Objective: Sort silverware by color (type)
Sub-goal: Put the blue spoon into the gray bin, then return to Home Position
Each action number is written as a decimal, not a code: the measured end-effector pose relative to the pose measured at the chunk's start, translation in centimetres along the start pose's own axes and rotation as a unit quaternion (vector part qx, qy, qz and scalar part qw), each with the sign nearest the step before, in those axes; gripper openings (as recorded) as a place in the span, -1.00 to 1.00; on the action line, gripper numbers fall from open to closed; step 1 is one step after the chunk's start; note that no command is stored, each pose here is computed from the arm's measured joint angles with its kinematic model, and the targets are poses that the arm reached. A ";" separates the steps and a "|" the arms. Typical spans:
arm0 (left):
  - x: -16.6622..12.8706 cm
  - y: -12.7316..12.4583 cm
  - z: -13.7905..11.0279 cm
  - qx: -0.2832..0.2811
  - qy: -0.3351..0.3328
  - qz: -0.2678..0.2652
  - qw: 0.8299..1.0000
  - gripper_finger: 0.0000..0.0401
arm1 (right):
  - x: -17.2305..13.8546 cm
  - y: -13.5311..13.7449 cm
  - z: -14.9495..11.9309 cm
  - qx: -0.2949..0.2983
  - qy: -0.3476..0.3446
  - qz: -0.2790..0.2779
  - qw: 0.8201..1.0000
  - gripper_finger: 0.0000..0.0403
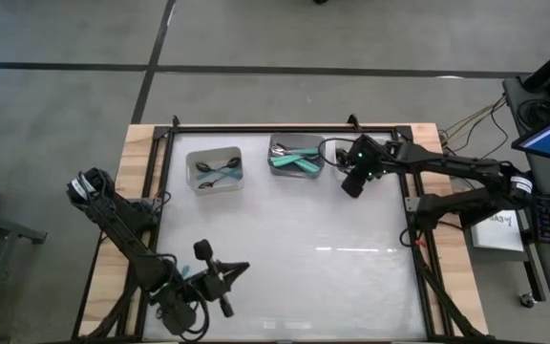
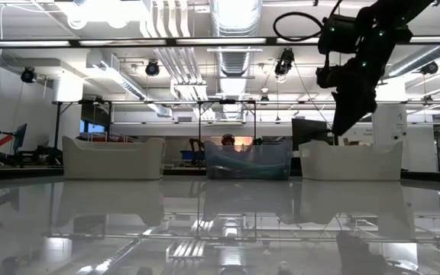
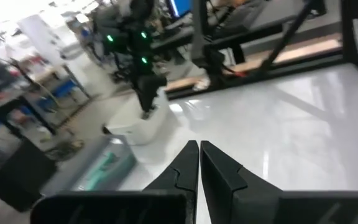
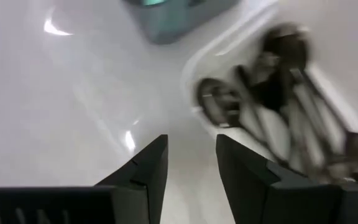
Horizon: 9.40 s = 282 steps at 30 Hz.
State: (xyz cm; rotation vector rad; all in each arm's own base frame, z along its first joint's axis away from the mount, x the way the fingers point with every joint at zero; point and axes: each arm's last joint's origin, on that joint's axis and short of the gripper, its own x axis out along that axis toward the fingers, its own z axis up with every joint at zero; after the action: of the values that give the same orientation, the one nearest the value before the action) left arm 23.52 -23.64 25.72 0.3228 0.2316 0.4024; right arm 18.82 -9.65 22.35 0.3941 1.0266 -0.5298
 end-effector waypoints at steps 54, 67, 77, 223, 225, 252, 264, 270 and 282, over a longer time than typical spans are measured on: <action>-6.7 0.7 -11.4 -0.276 0.673 0.082 0.681 -0.42 | 2.8 7.0 -0.1 -0.132 -0.016 0.084 0.988 -0.40; -6.6 0.6 -15.0 -0.314 0.685 0.059 0.655 -0.44 | 2.8 7.1 0.0 -0.133 -0.021 0.084 0.987 -0.40; -6.4 0.8 -15.3 -0.326 0.692 0.065 0.641 -0.93 | 2.7 7.3 0.5 -0.122 -0.050 0.092 0.987 -0.40; -1.3 15.2 -19.3 -0.219 0.029 -0.142 0.965 -0.60 | 4.2 2.5 -12.6 -0.027 -0.356 0.047 0.933 -0.40; -1.3 15.2 -19.4 -0.216 0.031 -0.142 0.966 -0.60 | 4.2 2.5 -12.6 -0.027 -0.355 0.048 0.933 -0.40; -2.5 19.0 -16.4 -0.377 -0.103 -0.123 0.912 -0.60 | 3.4 2.4 -12.4 -0.015 -0.383 0.061 0.921 -0.40; -3.4 21.9 -15.6 -0.459 -0.190 -0.079 0.864 -0.60 | 0.2 1.5 -11.8 0.043 -0.497 0.103 0.860 -0.40; -3.2 22.5 -15.6 -0.465 -0.201 -0.048 0.861 -0.60 | -0.6 0.6 -11.6 0.071 -0.531 0.089 0.840 -0.40; -3.1 22.4 -15.6 -0.460 -0.195 -0.046 0.865 -0.60 | -0.7 0.3 -11.5 0.080 -0.537 0.078 0.836 -0.40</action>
State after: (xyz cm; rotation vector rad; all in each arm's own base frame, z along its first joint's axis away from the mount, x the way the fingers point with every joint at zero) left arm 8.60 -1.37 19.72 -0.5519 -0.3528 0.3037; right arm 10.69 -2.99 17.57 0.2531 -0.1456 -0.5736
